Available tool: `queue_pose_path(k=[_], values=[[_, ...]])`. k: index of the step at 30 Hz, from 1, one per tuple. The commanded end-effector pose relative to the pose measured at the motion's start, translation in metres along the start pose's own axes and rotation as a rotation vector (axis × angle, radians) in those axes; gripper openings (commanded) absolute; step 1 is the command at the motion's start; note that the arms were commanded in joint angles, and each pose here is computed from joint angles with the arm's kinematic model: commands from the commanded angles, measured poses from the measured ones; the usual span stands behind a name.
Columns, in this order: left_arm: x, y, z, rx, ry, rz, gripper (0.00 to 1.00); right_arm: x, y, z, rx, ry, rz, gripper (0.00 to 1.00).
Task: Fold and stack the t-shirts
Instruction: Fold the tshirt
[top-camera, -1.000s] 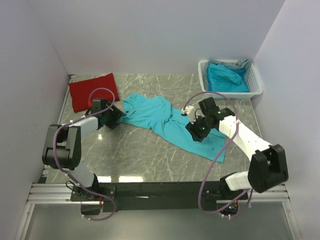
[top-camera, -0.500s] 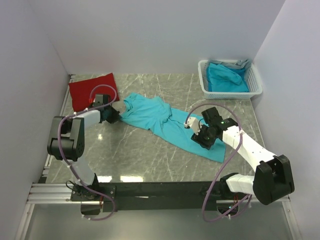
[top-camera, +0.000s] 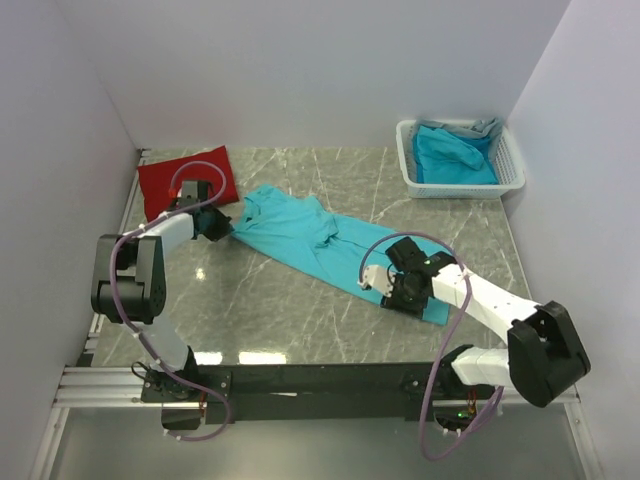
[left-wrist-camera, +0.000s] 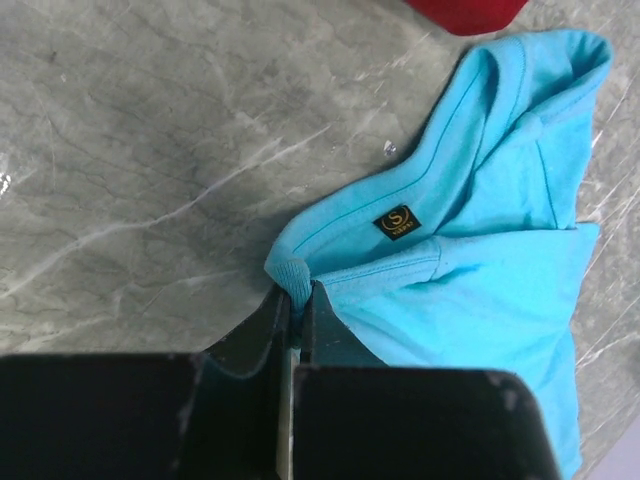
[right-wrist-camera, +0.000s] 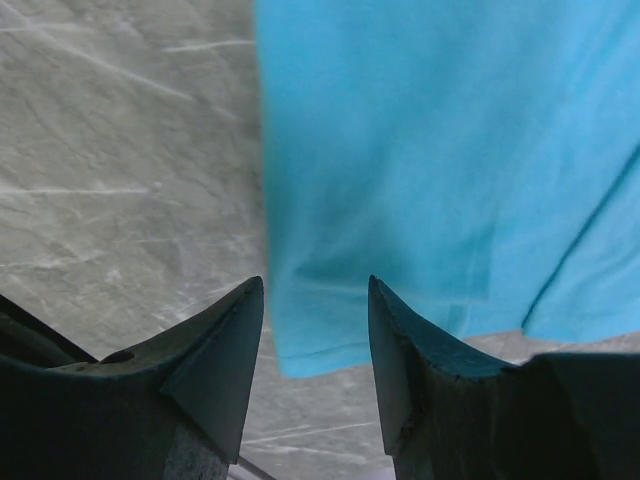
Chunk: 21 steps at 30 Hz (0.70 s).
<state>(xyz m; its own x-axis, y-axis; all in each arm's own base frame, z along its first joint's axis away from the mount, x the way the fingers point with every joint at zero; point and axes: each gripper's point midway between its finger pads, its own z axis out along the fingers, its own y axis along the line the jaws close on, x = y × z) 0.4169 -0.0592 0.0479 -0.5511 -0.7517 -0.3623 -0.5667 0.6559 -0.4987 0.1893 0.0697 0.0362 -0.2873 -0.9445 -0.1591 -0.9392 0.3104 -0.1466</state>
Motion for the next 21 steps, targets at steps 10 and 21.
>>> queue_pose_path(k=[10,21], values=[[-0.033,-0.011,-0.018,0.028,-0.054,0.024,0.01,0.021,0.016,0.028,-0.009,0.173,-0.003,0.12],[-0.047,0.014,-0.032,-0.025,-0.092,-0.014,0.01,0.022,0.032,0.011,-0.043,0.110,-0.057,0.00]])
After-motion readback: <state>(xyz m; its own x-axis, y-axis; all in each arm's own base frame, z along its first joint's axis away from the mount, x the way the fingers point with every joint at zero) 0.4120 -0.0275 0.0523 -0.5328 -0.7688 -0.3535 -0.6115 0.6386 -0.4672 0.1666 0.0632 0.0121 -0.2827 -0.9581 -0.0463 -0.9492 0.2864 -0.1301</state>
